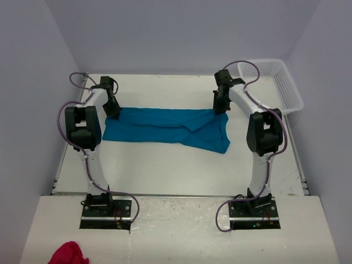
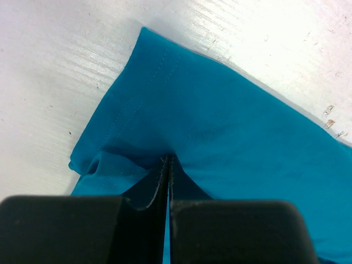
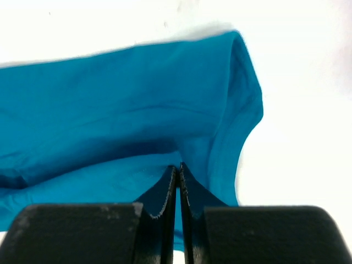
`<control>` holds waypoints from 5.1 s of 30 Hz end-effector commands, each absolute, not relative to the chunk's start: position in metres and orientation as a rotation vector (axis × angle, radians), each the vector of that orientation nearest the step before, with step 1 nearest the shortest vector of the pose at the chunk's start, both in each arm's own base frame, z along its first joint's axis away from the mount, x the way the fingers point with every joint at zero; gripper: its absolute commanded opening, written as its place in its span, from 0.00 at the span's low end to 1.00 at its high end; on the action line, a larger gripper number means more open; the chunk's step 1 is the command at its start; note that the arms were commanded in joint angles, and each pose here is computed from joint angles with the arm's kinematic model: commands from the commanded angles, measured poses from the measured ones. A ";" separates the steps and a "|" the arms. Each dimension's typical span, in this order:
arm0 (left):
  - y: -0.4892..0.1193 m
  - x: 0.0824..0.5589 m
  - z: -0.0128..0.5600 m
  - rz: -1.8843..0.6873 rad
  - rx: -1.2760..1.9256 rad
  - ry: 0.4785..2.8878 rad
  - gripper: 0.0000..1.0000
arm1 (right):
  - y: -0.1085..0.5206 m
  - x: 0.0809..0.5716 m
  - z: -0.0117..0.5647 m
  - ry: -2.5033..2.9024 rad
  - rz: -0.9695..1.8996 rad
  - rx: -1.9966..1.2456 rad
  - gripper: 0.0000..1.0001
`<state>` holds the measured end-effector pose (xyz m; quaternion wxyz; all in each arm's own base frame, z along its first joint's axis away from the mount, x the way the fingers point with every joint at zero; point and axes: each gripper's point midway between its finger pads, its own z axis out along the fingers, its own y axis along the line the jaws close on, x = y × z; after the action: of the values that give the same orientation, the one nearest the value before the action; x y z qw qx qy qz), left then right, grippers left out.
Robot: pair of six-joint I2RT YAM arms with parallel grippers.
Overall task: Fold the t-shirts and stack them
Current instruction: Fold the other side of the tshirt into a rectangle, then rotate the tshirt 90 degrees
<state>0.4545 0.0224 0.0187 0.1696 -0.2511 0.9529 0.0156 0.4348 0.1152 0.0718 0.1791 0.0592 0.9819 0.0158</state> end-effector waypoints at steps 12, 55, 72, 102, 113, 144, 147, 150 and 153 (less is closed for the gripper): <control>0.026 0.466 0.070 0.005 -0.675 2.586 0.00 | 0.094 0.488 0.124 2.608 0.068 0.107 0.36; -0.287 0.383 0.058 -0.760 0.090 2.634 0.00 | 0.209 0.389 0.048 2.806 0.474 -0.146 0.00; -0.268 0.349 0.017 -0.666 0.080 2.737 0.00 | 0.216 0.414 0.031 2.822 0.453 -0.141 0.00; -0.266 0.321 0.008 -0.583 0.145 2.743 0.00 | 0.187 0.422 0.112 2.574 0.363 -0.160 0.00; -0.260 0.353 0.083 -0.446 0.290 2.557 0.00 | 0.177 0.352 0.105 2.588 0.477 -0.088 0.00; -0.416 0.421 0.016 -1.011 0.681 2.505 0.00 | 0.205 0.176 0.194 2.436 0.812 -0.221 0.00; -0.418 0.431 0.009 -0.994 0.665 2.512 0.00 | 0.208 0.170 0.191 2.445 0.819 -0.242 0.00; -0.421 0.446 0.008 -0.992 0.649 2.505 0.00 | 0.209 0.168 0.187 2.460 0.809 -0.246 0.00; -0.423 0.464 0.013 -1.030 0.625 2.465 0.00 | 0.212 0.165 0.182 2.474 0.805 -0.260 0.00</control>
<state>0.4469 -0.4335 0.0236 0.1979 0.2386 0.8728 -0.3771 0.1700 0.2103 0.1881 0.2726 -0.1004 0.9092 0.2984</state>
